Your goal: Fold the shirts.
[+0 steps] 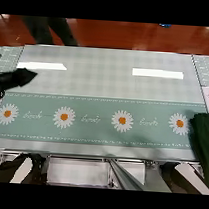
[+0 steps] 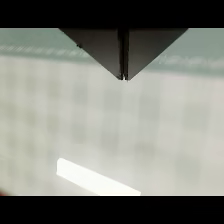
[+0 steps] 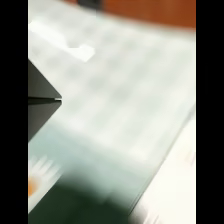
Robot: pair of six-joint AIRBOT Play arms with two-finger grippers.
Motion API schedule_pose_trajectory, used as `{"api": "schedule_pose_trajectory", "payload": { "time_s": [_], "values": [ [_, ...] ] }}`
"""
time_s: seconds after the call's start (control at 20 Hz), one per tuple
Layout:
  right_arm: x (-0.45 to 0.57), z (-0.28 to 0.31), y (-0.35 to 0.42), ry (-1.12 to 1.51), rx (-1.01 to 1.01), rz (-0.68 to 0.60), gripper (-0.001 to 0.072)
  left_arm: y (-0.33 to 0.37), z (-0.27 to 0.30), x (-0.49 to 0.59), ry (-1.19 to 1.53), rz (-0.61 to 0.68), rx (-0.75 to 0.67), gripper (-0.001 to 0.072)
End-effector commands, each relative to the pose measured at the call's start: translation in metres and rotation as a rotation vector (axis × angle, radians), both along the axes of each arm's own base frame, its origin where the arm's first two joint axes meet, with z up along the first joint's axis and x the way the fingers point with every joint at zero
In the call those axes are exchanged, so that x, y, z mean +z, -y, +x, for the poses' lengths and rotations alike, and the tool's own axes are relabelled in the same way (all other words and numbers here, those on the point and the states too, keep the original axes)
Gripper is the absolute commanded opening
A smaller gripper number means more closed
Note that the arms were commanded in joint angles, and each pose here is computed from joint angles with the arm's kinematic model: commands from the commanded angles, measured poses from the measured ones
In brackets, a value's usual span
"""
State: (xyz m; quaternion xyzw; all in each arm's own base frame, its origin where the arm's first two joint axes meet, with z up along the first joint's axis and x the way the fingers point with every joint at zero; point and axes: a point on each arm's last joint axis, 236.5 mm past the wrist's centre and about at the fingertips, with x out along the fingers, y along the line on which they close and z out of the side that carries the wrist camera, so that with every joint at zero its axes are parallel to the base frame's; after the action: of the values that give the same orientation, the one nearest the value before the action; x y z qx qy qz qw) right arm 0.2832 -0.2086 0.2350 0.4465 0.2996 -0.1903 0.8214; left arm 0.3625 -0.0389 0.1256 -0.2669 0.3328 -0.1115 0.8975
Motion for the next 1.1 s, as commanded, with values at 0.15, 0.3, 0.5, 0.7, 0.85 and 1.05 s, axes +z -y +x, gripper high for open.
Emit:
{"api": "schedule_pose_trajectory", "payload": {
  "time_s": [0.15,0.3,0.5,0.7,0.85,1.05],
  "values": [
    [0.022,0.156,-0.252,0.239,0.785,-0.607,0.0028,0.112,0.051,0.088,0.119,0.118,-0.368,0.0018],
    [-0.109,0.136,-0.221,-0.419,0.708,-0.727,0.0028,0.075,0.067,-0.002,-0.137,0.476,-0.197,0.0019],
    [-0.200,0.105,-0.233,-0.761,0.830,-0.547,0.0029,0.069,0.053,-0.062,-0.368,0.504,-0.227,0.0019],
    [-0.203,0.125,-0.246,-0.671,0.835,-0.536,0.0029,0.067,0.049,-0.072,-0.408,0.510,-0.236,0.0019],
    [-0.202,0.125,-0.244,-0.672,0.832,-0.544,0.0029,0.067,0.045,-0.074,-0.428,0.513,-0.242,0.0019],
    [-0.202,0.125,-0.244,-0.673,0.831,-0.545,0.0029,0.067,0.045,-0.074,-0.428,0.513,-0.242,0.0019]
  ]
}}
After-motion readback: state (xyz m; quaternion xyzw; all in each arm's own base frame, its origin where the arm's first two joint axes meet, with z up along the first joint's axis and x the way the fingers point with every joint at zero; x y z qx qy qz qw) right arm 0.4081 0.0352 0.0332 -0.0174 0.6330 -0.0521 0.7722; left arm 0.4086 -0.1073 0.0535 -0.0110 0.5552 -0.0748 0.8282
